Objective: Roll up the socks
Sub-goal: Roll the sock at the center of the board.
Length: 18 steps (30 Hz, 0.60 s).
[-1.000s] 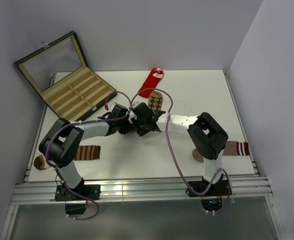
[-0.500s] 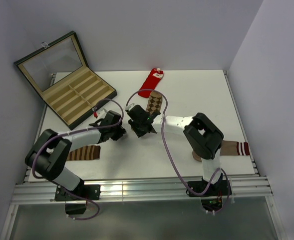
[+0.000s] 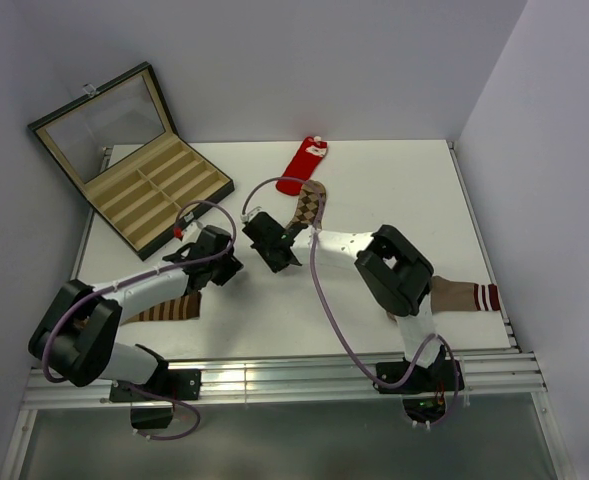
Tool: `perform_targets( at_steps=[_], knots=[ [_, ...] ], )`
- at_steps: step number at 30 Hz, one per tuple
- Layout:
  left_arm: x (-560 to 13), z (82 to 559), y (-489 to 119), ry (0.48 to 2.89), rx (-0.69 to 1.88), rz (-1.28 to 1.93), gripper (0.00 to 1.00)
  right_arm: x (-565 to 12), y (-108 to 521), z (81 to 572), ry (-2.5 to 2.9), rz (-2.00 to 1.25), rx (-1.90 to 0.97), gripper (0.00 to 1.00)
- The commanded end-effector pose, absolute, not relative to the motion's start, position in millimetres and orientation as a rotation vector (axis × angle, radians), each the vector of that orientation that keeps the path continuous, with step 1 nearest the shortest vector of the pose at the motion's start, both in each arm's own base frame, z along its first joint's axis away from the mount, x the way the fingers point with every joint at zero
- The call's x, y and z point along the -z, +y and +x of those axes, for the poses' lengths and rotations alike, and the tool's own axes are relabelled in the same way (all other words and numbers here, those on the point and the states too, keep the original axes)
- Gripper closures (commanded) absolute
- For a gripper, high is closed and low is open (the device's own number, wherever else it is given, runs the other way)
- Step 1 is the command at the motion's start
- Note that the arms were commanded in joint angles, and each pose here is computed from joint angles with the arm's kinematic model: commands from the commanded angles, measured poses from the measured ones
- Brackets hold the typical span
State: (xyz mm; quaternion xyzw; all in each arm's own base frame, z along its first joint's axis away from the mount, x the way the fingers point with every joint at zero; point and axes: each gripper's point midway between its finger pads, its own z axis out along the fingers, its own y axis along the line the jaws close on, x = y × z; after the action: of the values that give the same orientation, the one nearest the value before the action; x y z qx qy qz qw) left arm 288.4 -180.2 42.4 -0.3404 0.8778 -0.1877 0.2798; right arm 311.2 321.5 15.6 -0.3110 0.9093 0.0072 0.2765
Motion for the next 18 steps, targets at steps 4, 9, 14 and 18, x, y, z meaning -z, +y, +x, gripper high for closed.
perform_targets(
  at_steps=[4,9,14,18],
  knots=[
    [-49.9,286.4,-176.5,2.342,0.508,-0.864,0.63,34.5,302.9,261.7,2.694,-0.962,-0.054,1.0],
    [-55.0,287.8,-181.1,2.341,0.541,-0.827,0.62,4.1,343.6,246.7,2.754,-0.92,-0.529,1.0],
    [-56.7,287.3,-184.1,2.344,0.564,-0.805,0.6,-18.5,360.2,247.5,2.782,-0.813,-0.891,1.0],
    [-56.6,288.2,-186.6,2.347,0.579,-0.801,0.59,-29.9,365.5,248.7,2.811,-0.671,-1.208,1.0]
  ],
)
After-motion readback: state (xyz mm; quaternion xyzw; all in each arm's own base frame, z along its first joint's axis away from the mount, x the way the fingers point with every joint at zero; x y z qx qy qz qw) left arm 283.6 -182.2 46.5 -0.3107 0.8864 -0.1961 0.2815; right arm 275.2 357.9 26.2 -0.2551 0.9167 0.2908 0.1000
